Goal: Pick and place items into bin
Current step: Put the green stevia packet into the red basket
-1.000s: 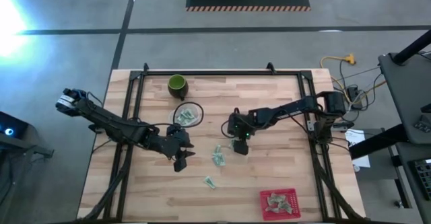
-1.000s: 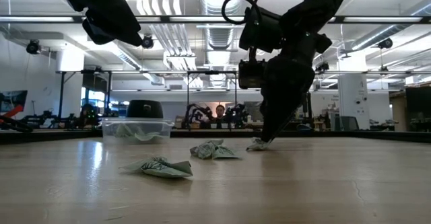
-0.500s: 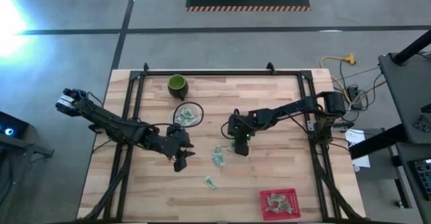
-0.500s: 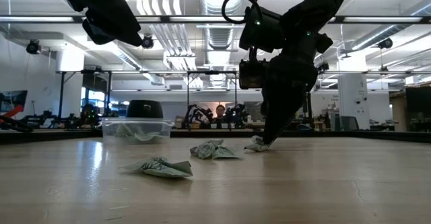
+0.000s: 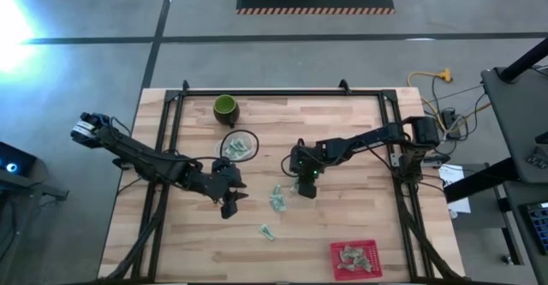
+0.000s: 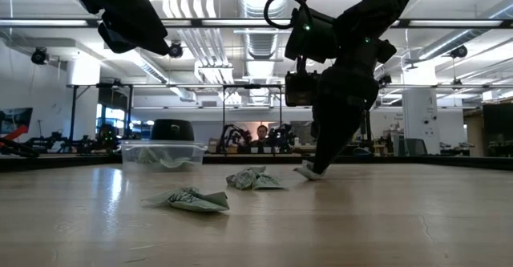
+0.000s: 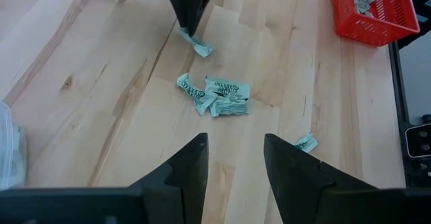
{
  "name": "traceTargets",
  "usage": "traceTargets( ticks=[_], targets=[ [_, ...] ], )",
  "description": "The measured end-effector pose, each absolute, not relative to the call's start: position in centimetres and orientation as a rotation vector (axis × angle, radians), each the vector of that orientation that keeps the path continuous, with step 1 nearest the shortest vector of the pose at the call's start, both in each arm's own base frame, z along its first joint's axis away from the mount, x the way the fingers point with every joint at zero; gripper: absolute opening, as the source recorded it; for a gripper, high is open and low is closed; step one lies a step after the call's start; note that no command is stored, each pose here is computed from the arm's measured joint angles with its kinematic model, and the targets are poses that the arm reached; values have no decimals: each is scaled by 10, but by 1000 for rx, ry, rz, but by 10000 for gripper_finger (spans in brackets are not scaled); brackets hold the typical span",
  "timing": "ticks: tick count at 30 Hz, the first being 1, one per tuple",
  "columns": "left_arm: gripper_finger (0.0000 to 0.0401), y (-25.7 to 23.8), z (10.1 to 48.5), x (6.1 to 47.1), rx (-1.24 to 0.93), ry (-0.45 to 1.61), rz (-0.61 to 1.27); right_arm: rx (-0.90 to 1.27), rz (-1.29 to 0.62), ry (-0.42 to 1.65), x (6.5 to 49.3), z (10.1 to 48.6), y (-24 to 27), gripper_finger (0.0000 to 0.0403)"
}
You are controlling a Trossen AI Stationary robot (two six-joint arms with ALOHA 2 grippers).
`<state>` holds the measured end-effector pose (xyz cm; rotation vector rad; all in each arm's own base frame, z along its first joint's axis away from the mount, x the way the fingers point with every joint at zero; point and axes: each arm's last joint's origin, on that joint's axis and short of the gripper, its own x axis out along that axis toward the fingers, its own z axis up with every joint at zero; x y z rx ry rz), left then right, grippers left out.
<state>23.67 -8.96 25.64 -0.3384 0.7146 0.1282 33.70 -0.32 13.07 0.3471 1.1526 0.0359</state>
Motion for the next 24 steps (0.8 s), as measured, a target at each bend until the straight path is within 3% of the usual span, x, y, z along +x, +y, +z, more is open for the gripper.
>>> traceTargets(
  ticks=[14, 24],
  targets=[
    [128, -90, 256, 237, -338, 715, 128, 372, 20, 1146, 335, 137, -3, 8],
    [128, -89, 255, 237, -334, 715, 135, 369, 25, 1142, 316, 177, -1, 8]
  ],
)
